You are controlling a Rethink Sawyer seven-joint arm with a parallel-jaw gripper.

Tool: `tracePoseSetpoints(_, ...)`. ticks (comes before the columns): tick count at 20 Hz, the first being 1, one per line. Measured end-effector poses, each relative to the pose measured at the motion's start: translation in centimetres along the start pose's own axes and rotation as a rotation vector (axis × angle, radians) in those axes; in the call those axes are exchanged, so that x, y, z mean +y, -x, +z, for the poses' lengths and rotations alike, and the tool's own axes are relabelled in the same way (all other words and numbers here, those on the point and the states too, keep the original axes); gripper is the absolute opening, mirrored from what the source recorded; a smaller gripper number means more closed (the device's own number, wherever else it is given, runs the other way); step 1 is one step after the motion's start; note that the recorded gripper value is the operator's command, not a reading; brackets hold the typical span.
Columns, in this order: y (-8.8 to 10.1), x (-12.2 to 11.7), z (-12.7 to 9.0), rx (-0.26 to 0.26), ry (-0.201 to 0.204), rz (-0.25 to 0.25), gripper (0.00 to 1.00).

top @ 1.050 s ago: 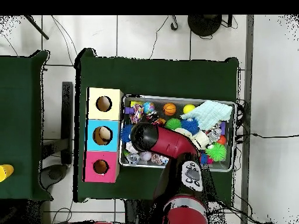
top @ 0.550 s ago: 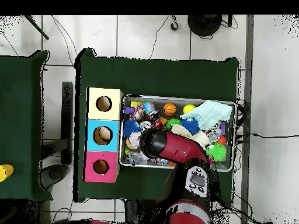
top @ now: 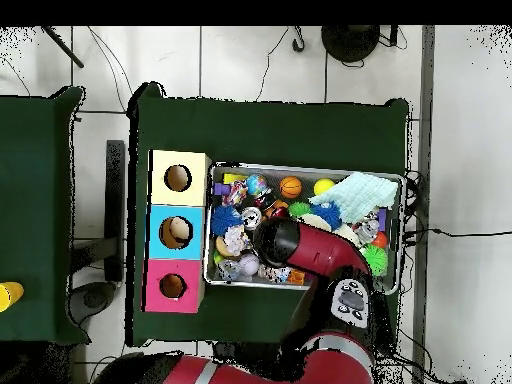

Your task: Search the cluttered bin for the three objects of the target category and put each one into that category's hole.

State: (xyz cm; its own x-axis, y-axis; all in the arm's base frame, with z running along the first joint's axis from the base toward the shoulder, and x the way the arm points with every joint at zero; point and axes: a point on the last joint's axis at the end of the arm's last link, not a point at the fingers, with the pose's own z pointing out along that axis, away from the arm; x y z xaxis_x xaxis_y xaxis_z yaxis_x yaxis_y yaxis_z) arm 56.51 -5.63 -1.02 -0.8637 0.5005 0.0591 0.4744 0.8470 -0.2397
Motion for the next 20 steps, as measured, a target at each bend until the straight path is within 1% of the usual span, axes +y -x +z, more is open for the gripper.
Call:
tracePoseSetpoints(6, 2.0, -0.7, 0.4, -0.025, -0.008, 0.008, 1.00)
tracePoseSetpoints(10, 3.2, -1.9, 1.7, -0.020, -0.011, 0.027, 1.00)
tracePoseSetpoints(14, 4.3, -3.0, 1.9, -0.029, -0.011, 0.039, 1.00)
tracePoseSetpoints(20, 4.9, -3.1, 1.8, -0.042, -0.014, 0.031, 1.00)
